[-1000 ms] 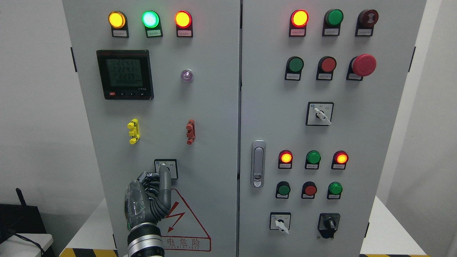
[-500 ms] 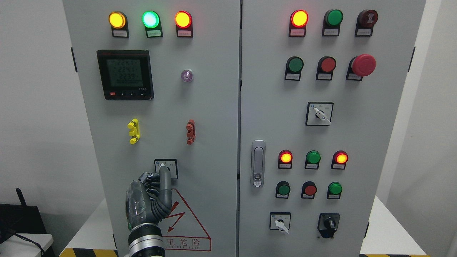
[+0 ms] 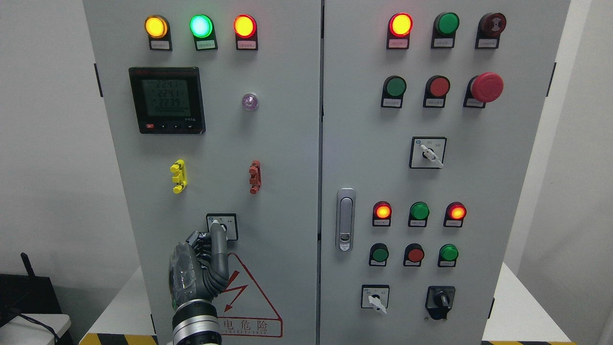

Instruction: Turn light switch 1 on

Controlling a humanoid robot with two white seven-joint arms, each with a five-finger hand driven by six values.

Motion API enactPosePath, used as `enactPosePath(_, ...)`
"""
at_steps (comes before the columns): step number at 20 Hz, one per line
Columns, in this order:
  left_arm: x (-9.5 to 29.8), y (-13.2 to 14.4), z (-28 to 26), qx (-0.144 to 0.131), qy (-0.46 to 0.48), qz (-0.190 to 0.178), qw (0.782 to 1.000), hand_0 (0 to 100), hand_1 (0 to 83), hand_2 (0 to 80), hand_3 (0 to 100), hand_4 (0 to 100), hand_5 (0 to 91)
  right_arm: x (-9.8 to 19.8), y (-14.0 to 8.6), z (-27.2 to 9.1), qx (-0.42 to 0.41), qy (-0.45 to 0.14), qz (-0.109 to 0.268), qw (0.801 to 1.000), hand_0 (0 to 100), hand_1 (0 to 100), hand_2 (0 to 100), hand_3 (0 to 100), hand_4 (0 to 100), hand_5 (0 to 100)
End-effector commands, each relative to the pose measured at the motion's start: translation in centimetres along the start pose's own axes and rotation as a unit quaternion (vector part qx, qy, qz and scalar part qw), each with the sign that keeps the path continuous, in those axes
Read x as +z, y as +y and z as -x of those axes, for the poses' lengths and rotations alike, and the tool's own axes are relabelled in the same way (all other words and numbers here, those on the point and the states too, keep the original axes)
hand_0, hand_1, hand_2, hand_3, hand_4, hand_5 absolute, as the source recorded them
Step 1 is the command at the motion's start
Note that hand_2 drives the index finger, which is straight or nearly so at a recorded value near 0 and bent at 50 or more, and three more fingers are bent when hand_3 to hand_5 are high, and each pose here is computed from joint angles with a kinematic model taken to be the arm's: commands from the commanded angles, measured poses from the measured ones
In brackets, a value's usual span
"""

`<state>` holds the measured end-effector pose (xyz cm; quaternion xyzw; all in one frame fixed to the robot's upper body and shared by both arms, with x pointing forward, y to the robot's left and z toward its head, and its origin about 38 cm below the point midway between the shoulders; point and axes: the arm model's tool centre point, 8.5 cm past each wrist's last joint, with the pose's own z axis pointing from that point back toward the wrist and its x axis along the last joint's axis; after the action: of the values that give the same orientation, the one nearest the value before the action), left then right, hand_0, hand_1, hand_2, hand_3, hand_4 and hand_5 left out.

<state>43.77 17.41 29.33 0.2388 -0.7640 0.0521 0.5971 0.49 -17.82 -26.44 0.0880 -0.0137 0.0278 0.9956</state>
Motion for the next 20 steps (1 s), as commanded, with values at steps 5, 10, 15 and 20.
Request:
enactPosePath(5,0.01,0.08,-0.03,0.003,-0.003,-0.005,1.0,68,0.0,56.2,79,86,83.1,0.0,0.01,-0.05,-0.009,-0.002,0.0,1.0,12,39,0,0,0,0)
enactPosePath(10,0.01,0.08,-0.04,0.003,-0.003,-0.005,1.0,68,0.0,56.2,80,87,83.3,0.0,0.01,0.01,-0.009,-0.001,0.0,1.0,12,39,0,0,0,0)
enactPosePath(15,0.02,0.13,-0.03,0.005,-0.004,-0.005,1.0,64,0.0,56.2,81,87,83.4,0.0,0.02,-0.05,-0.009,-0.002,-0.001,1.0,12,39,0,0,0,0)
enactPosePath(20,0.03,0.15,-0.09,0.006,-0.005,-0.005,1.0,42,0.0,56.0,81,87,83.4,0.0,0.02,0.01,-0.009,-0.001,-0.001,1.0,12,39,0,0,0,0)
